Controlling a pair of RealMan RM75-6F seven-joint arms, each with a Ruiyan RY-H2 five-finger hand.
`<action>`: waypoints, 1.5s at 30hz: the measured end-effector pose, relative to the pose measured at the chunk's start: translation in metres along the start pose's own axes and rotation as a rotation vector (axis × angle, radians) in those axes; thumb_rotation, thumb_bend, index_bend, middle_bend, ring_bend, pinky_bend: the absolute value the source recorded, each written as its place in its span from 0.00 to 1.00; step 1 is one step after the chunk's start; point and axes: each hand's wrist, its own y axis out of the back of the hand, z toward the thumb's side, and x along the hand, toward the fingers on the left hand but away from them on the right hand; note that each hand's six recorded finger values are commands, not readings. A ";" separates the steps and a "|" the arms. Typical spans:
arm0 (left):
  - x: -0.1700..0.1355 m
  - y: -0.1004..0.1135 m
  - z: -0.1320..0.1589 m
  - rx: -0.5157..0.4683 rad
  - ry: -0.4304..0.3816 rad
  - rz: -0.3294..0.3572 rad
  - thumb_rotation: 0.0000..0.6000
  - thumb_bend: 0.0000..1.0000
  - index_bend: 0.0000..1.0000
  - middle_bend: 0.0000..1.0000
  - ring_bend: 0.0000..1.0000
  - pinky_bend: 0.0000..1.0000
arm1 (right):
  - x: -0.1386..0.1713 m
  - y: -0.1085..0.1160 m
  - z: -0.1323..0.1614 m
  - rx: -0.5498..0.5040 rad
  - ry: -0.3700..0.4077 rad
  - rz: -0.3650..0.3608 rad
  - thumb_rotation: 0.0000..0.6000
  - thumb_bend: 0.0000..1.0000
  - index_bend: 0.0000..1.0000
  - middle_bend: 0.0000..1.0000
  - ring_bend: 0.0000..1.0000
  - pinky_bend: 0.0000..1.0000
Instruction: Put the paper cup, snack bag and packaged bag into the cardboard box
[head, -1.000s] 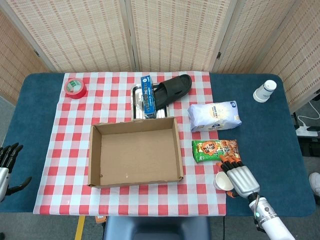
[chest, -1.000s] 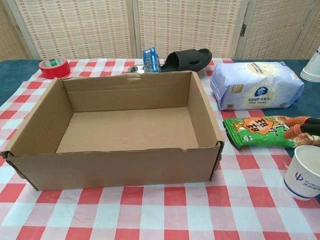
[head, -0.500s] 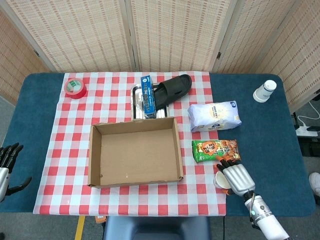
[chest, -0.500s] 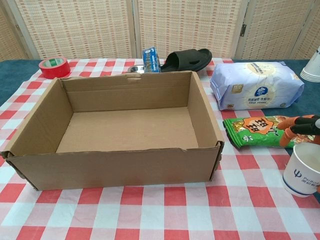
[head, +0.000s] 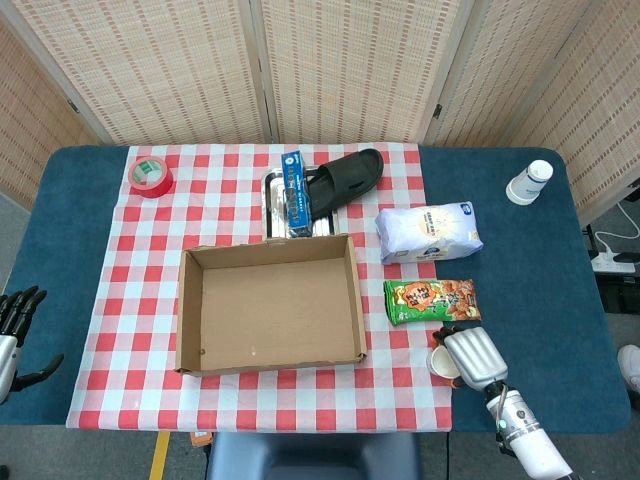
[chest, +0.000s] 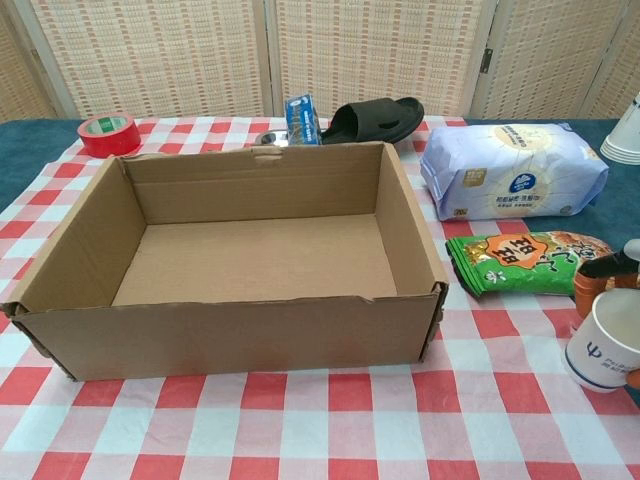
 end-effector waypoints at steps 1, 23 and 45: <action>0.000 0.000 0.000 0.000 0.000 0.000 1.00 0.22 0.00 0.00 0.00 0.00 | 0.000 0.001 0.000 -0.001 0.001 -0.006 1.00 0.03 0.73 0.45 0.48 0.68; 0.001 -0.005 0.003 0.011 -0.003 -0.022 1.00 0.22 0.00 0.00 0.00 0.00 | -0.009 0.147 0.050 0.113 0.104 -0.327 1.00 0.03 0.73 0.45 0.48 0.68; 0.006 -0.004 -0.006 0.003 0.027 -0.020 1.00 0.22 0.00 0.00 0.00 0.00 | -0.140 0.161 0.210 -0.091 0.445 -0.300 1.00 0.00 0.25 0.25 0.16 0.34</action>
